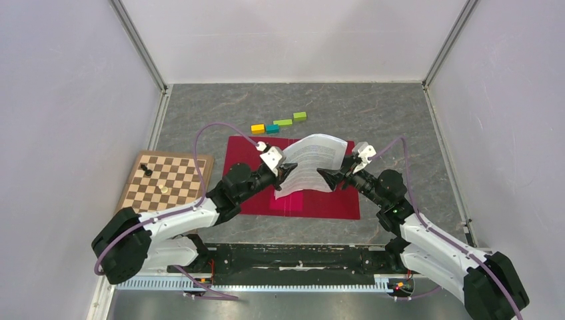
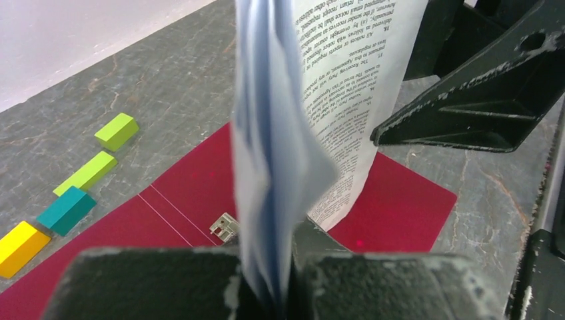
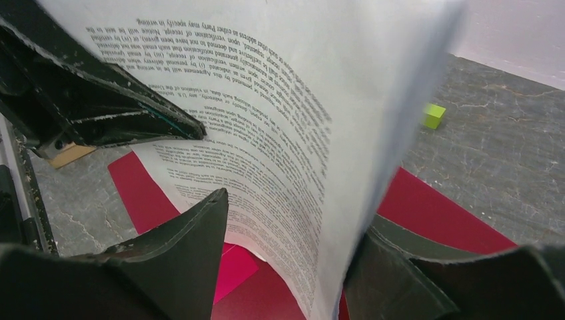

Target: Put the files into the folder

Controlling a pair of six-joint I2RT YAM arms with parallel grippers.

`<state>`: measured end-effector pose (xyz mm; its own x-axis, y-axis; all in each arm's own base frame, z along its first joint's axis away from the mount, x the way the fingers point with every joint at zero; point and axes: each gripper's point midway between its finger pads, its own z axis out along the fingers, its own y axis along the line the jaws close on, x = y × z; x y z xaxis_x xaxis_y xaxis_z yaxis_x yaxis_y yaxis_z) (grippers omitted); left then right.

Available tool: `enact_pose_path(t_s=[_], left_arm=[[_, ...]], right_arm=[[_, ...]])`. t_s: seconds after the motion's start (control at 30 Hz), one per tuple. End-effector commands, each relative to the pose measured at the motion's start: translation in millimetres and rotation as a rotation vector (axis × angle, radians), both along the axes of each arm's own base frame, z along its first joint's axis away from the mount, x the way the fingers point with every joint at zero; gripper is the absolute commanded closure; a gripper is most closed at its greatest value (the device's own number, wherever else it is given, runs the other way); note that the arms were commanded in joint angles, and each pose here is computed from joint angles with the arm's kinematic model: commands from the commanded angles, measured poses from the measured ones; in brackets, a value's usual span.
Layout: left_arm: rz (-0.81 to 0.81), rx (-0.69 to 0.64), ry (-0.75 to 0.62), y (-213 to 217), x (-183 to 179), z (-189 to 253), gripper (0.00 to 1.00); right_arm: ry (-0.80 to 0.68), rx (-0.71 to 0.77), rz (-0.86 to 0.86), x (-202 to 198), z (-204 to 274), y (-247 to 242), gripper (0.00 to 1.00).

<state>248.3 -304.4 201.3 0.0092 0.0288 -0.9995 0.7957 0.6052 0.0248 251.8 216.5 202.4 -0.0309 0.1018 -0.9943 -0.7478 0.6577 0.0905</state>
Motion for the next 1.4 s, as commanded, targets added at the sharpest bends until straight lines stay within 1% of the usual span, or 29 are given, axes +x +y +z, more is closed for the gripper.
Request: enact_pose_path(t_s=[0.0,0.1,0.17,0.27,0.37,0.53,0.67,0.8,0.83,0.9,1.03,1.13,1.27,1.37], left_arm=[[-0.083,-0.021,-0.069,-11,-8,53,0.98],[-0.138,0.019,-0.103,-9,-20,92,0.98],[-0.172,0.030,-0.126,-5,-30,121,0.98],[-0.204,0.044,-0.160,6,-45,158,0.98],[-0.216,0.046,-0.213,21,-59,185,0.98],[-0.223,0.084,-0.253,37,-71,208,0.98],[-0.233,0.068,-0.280,44,-80,223,0.98],[-0.234,0.056,-0.292,47,-83,228,0.98],[-0.236,0.055,-0.294,47,-83,229,0.98],[-0.235,0.055,-0.289,45,-82,228,0.98],[-0.230,0.016,-0.302,44,-82,236,0.98],[-0.225,-0.013,-0.311,44,-81,242,0.98],[-0.238,-0.033,-0.303,39,-82,242,0.98],[-0.249,-0.038,-0.297,36,-82,243,0.98]], right_arm=[[-0.096,-0.009,-0.005,1,33,-2,0.38],[-0.147,-0.022,-0.016,0,57,-6,0.29],[-0.207,-0.031,-0.016,-1,77,-9,0.23],[-0.269,-0.016,-0.004,-3,110,-10,0.17],[-0.346,0.009,0.017,-6,142,-12,0.13],[-0.453,0.063,0.158,-26,189,-5,0.08],[-0.485,0.062,0.245,-34,203,4,0.06],[-0.490,0.117,0.360,-49,212,14,0.06],[-0.484,0.132,0.401,-54,213,17,0.07],[-0.473,0.158,0.453,-61,213,21,0.12],[-0.439,0.189,0.501,-67,203,24,0.28],[-0.415,0.216,0.506,-70,195,23,0.31],[-0.403,0.232,0.497,-67,193,23,0.44],[-0.408,0.235,0.496,-66,194,23,0.45]])
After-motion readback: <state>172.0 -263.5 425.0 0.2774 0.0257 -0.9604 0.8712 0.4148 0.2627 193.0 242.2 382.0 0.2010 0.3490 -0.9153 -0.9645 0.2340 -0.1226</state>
